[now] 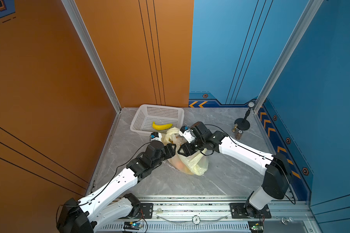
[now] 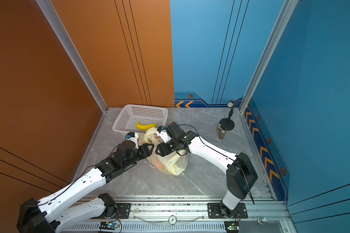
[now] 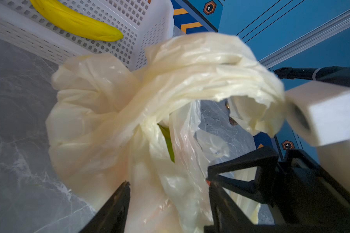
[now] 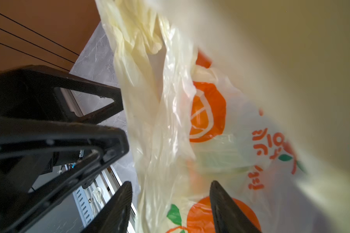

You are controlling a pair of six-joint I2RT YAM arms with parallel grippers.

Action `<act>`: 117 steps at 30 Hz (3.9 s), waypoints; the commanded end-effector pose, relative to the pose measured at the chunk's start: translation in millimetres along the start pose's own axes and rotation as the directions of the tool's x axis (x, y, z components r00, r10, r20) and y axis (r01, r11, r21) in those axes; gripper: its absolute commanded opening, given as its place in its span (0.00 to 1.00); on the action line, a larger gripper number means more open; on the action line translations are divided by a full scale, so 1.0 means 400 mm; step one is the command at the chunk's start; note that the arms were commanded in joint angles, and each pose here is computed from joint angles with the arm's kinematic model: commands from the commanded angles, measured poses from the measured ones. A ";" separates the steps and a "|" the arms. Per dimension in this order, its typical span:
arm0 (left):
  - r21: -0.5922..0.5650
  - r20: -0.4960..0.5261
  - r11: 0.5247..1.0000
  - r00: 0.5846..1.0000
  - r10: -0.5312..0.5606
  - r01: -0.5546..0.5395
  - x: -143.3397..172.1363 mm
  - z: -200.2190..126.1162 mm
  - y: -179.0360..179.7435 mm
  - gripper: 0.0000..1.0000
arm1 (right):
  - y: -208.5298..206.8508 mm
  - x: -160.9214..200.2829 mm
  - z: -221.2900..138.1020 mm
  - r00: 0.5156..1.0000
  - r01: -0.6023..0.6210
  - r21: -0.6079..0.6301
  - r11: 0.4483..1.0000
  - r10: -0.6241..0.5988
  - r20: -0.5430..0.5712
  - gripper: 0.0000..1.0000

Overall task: Untie the knot of the plastic bag and take out the fruit
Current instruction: Open the plastic bag at the center of the table.

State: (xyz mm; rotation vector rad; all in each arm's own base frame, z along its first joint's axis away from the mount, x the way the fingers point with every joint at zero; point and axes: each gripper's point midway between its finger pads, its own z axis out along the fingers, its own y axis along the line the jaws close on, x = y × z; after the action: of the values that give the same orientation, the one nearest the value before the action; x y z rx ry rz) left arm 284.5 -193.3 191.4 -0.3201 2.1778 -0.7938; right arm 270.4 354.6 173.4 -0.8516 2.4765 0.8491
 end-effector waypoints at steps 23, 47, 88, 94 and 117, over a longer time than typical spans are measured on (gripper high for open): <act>-0.033 -0.073 0.998 0.996 -0.046 0.044 0.034 0.084 0.070 0.03 | 0.000 -0.023 -0.005 0.996 -0.034 0.005 0.999 0.033 0.087 0.00; -0.231 0.066 0.971 0.997 -0.050 0.064 -0.066 -0.171 0.291 0.18 | -0.418 0.066 -0.318 0.910 -0.381 0.502 0.776 0.219 0.353 0.00; 0.105 -0.362 0.722 0.650 0.668 -0.683 -0.010 -0.010 0.012 0.53 | -0.026 0.014 -0.247 0.990 0.014 0.163 0.987 -0.037 0.139 0.71; 0.054 -0.267 0.745 0.709 0.653 -0.665 -0.067 -0.007 -0.016 0.07 | 0.020 0.008 -0.213 0.988 0.118 0.115 0.986 -0.129 0.090 0.83; -0.211 0.031 0.786 0.799 0.600 -0.582 -0.358 0.018 -0.024 0.00 | 0.080 0.164 -0.018 0.951 0.206 -0.102 0.973 -0.224 -0.212 0.67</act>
State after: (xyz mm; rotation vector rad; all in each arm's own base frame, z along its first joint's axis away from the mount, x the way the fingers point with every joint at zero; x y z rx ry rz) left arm 365.0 -142.4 251.6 0.3106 2.1646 -0.2027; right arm 229.2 356.1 170.7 -1.2090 2.4140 0.7774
